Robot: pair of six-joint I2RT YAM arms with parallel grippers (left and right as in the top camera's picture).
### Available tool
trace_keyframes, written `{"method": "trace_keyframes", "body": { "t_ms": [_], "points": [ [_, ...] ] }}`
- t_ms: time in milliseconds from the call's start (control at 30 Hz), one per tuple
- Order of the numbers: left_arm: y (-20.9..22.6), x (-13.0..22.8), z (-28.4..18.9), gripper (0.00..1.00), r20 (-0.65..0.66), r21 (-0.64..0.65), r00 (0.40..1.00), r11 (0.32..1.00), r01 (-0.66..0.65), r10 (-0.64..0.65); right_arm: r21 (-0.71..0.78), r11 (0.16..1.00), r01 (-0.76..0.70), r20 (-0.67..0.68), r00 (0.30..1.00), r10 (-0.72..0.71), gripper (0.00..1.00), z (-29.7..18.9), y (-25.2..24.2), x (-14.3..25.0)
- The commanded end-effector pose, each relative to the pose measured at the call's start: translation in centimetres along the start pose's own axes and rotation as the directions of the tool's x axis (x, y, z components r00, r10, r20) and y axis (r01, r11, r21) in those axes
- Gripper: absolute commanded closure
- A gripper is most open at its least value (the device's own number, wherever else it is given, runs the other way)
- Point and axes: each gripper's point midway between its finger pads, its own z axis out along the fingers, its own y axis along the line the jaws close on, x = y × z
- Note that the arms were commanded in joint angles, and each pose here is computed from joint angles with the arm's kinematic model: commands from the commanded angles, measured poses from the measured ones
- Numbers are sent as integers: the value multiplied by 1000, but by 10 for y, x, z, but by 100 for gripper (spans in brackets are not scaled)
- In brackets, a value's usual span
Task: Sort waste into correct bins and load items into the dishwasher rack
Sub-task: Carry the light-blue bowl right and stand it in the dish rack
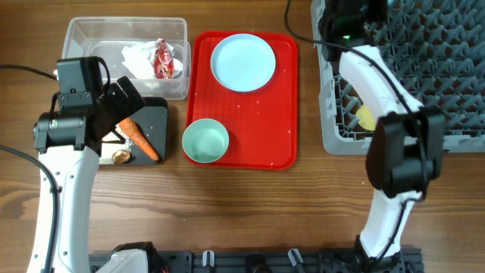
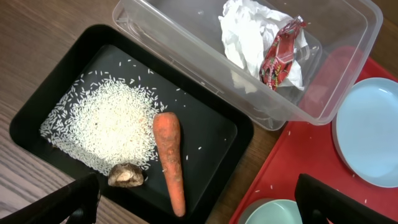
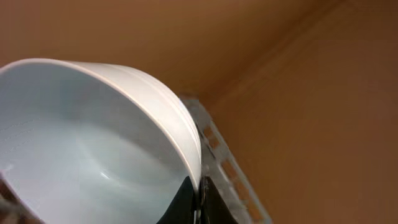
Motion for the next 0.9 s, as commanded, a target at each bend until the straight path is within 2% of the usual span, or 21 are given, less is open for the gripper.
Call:
{"method": "trace_keyframes", "body": {
  "t_ms": [0,267,567,667,733,833,867],
  "points": [
    [0,-4,-1,0,7,2,1000,1000,22,-22,66,985,157,-84,985,-151,95,3,5,22],
    [0,-4,-1,0,8,2,1000,1000,22,-22,24,989,147,-116,983,-143,96,-3,20,39],
    [0,-4,-1,0,7,2,1000,1000,22,-22,-87,988,129,-105,985,-137,96,-5,42,46],
    [0,-4,-1,0,8,2,1000,1000,22,-22,-164,978,125,-103,984,-143,95,-10,58,51],
    [0,-4,-1,0,7,2,1000,1000,22,-22,-201,969,140,-94,982,-161,90,-14,65,52],
    [0,-4,-1,0,8,2,1000,1000,22,-22,-212,966,148,-79,983,-168,88,-22,71,48],
    [0,-4,-1,0,7,2,1000,1000,22,-22,-217,965,151,-73,983,-170,80,-25,73,46]
  ]
}}
